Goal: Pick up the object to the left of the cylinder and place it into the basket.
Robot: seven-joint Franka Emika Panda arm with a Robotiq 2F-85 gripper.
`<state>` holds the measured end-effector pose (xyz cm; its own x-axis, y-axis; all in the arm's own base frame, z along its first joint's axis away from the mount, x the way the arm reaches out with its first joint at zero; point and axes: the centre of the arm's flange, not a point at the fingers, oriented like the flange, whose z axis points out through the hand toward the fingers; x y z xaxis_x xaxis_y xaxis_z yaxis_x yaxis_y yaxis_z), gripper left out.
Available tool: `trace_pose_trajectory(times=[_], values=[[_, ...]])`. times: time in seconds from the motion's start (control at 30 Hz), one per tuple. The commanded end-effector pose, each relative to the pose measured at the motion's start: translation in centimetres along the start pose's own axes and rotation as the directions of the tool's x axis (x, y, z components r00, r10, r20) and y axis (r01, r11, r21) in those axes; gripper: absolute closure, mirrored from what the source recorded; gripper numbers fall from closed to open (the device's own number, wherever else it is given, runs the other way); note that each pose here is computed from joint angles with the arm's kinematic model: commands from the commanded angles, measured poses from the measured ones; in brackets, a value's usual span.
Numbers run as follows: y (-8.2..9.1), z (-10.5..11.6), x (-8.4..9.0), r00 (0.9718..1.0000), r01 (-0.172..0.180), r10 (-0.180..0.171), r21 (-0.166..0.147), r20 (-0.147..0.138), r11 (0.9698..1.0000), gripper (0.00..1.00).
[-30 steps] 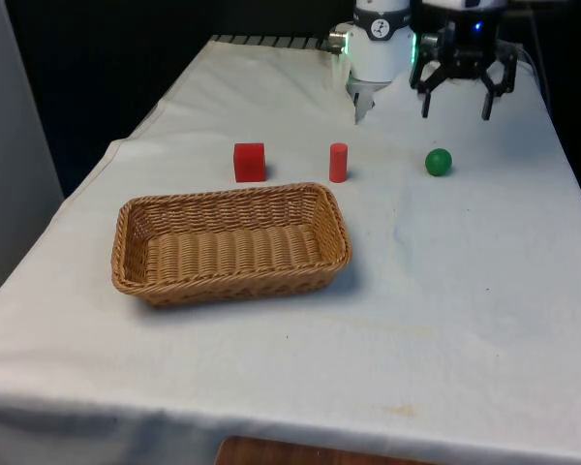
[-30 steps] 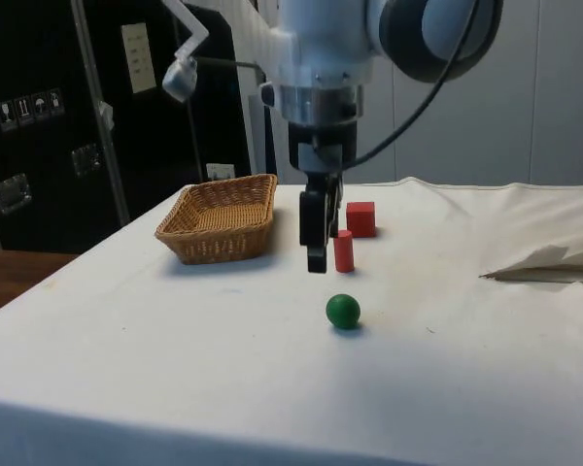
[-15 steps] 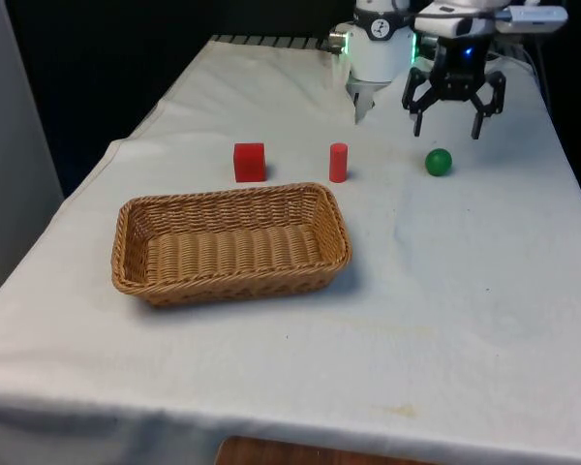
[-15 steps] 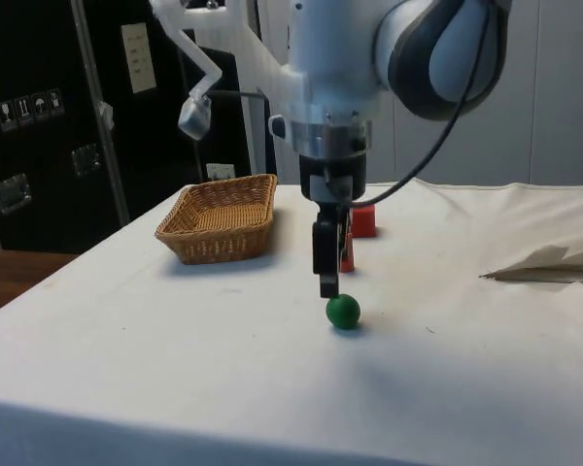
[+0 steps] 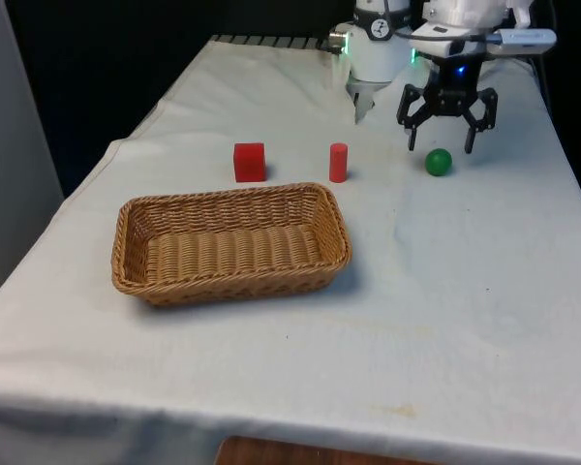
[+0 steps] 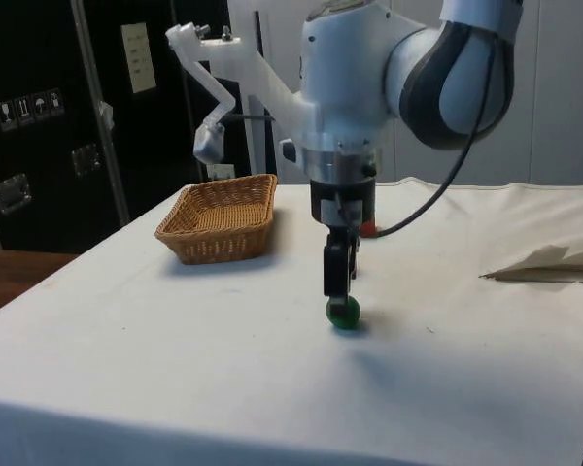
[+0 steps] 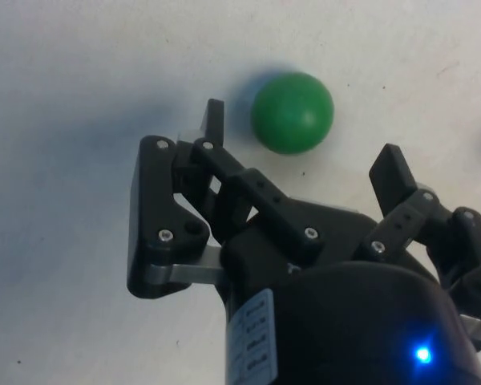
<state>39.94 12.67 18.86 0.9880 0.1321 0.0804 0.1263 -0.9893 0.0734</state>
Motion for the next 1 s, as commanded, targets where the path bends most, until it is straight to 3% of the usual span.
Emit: trace_pose_trajectory(times=[0.0, 0.97], values=[[0.3, 0.3, 0.1, 0.9999, 0.001, -0.001, -0.004, -0.016, 1.0, 0.0], [0.1, 2.5, -0.1, 0.9999, 0.0, 0.0, -0.007, -0.011, 1.0, 0.0]])
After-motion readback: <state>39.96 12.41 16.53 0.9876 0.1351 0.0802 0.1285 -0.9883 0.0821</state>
